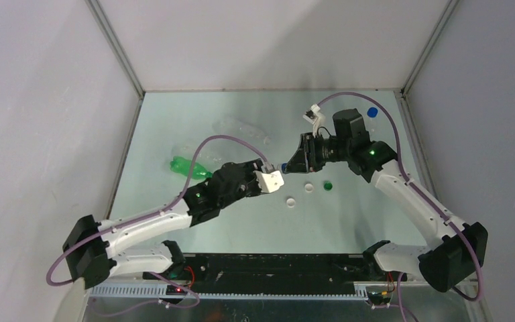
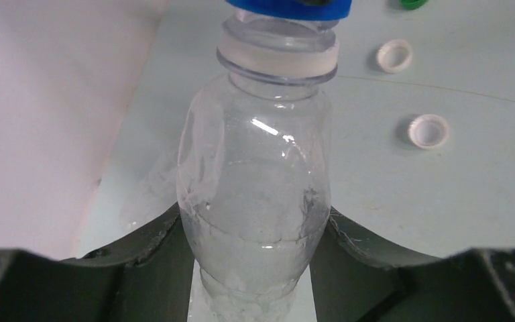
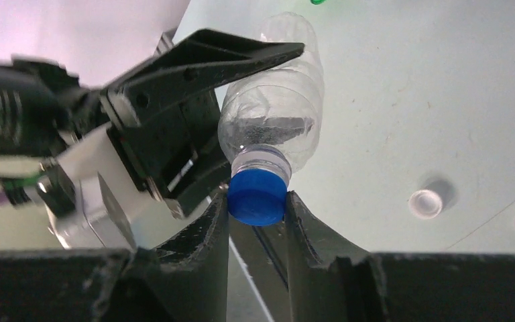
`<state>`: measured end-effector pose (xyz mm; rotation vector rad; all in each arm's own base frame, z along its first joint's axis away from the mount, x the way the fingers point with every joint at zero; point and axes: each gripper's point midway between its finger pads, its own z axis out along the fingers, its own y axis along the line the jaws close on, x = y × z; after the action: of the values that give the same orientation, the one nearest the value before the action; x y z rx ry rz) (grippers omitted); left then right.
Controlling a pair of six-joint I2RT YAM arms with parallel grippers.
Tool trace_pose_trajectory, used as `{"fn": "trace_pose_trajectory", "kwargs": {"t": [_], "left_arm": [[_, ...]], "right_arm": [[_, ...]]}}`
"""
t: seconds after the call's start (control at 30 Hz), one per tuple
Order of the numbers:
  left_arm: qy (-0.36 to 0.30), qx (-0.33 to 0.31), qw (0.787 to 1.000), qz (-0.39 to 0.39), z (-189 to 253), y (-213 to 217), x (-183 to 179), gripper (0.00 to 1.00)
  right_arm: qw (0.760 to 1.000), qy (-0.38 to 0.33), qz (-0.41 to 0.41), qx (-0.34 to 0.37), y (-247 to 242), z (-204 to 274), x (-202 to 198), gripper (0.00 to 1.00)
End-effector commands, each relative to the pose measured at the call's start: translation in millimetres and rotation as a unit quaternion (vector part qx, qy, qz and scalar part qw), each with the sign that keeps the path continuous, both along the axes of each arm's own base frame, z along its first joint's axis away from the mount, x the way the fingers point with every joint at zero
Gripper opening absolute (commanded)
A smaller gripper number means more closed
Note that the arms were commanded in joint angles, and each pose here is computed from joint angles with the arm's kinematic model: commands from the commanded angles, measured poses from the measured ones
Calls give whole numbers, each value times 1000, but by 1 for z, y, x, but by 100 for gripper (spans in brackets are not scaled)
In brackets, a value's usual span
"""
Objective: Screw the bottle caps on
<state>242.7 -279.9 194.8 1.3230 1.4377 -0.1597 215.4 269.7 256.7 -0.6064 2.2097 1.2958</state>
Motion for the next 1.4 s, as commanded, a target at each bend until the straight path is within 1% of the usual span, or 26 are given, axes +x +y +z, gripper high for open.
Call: {"fn": "trace_pose_trajectory", "kwargs": {"t": [0.0, 0.1, 0.23, 0.3, 0.33, 0.37, 0.4, 0.53, 0.63, 0.8, 0.9, 0.93, 0.97, 1.0, 1.03, 1.07, 1.1, 1.13, 1.17, 1.2, 1.23, 1.27, 1.3, 1.33, 1.37], "left_arm": [[-135, -144, 980, 13, 88, -38, 10, 34], [-144, -156, 976, 42, 87, -39, 14, 34], [-125, -167, 976, 57, 79, -42, 18, 34], [-107, -170, 978, 64, 71, -43, 18, 34], [-95, -171, 978, 69, 66, -44, 19, 34], [-84, -165, 980, 72, 59, -43, 20, 34], [-63, -164, 982, 72, 51, -45, 19, 33], [3, -175, 982, 76, 31, -42, 21, 31], [36, -178, 980, 80, 22, -35, 26, 30], [98, -170, 979, 53, 3, -34, 20, 29], [139, -166, 976, 17, -5, -39, 9, 29], [148, -166, 975, 13, -6, -37, 9, 28], [167, -164, 972, -11, -7, -39, 1, 28], [175, -166, 970, -16, -6, -37, 2, 28], [195, -166, 966, -40, -6, -38, -5, 28], [211, -167, 960, -72, -3, -42, -15, 28], [222, -166, 957, -81, -1, -40, -17, 28], [239, -165, 950, -114, 1, -44, -28, 28], [248, -161, 947, -124, 3, -43, -31, 28], [262, -158, 940, -151, 4, -46, -40, 28], [269, -149, 938, -163, 6, -45, -44, 28], [277, -147, 932, -182, 11, -48, -50, 29], [288, -134, 929, -188, 7, -45, -55, 29], [295, -131, 925, -202, 8, -46, -60, 28], [300, -124, 923, -209, 9, -45, -63, 28]], "right_arm": [[989, 117, -88, 19, 11, 1, 14, 0], [985, 125, -120, 20, 9, 1, 24, 0], [982, 125, -140, 34, 8, 8, 30, 1], [982, 119, -142, 42, 8, 13, 32, 9], [982, 116, -141, 45, 7, 15, 33, 15], [983, 112, -141, 47, 6, 16, 35, 19], [983, 106, -142, 47, 3, 16, 37, 27], [985, 75, -148, 54, -7, 25, 44, 41], [987, 32, -148, 58, -16, 36, 45, 47], [988, -40, -138, 59, -29, 53, 43, 56], [989, -73, -116, 60, -37, 59, 40, 60], [988, -95, -106, 58, -40, 62, 39, 60], [988, -108, -94, 59, -42, 64, 36, 61], [985, -147, -74, 49, -45, 65, 33, 61], [984, -164, -51, 48, -46, 67, 25, 61], [977, -211, -25, 34, -47, 66, 22, 61], [973, -230, -3, 30, -48, 66, 14, 61], [962, -272, 23, 18, -48, 66, 11, 61], [956, -292, 35, 11, -50, 66, 6, 61], [943, -328, 54, -1, -50, 65, 4, 61], [938, -341, 63, -6, -50, 65, 0, 62], [927, -366, 82, -9, -48, 66, -4, 63], [923, -373, 93, -10, -48, 66, -9, 63], [913, -391, 114, -9, -45, 66, -14, 64], [910, -394, 125, -10, -45, 64, -18, 63]]}}
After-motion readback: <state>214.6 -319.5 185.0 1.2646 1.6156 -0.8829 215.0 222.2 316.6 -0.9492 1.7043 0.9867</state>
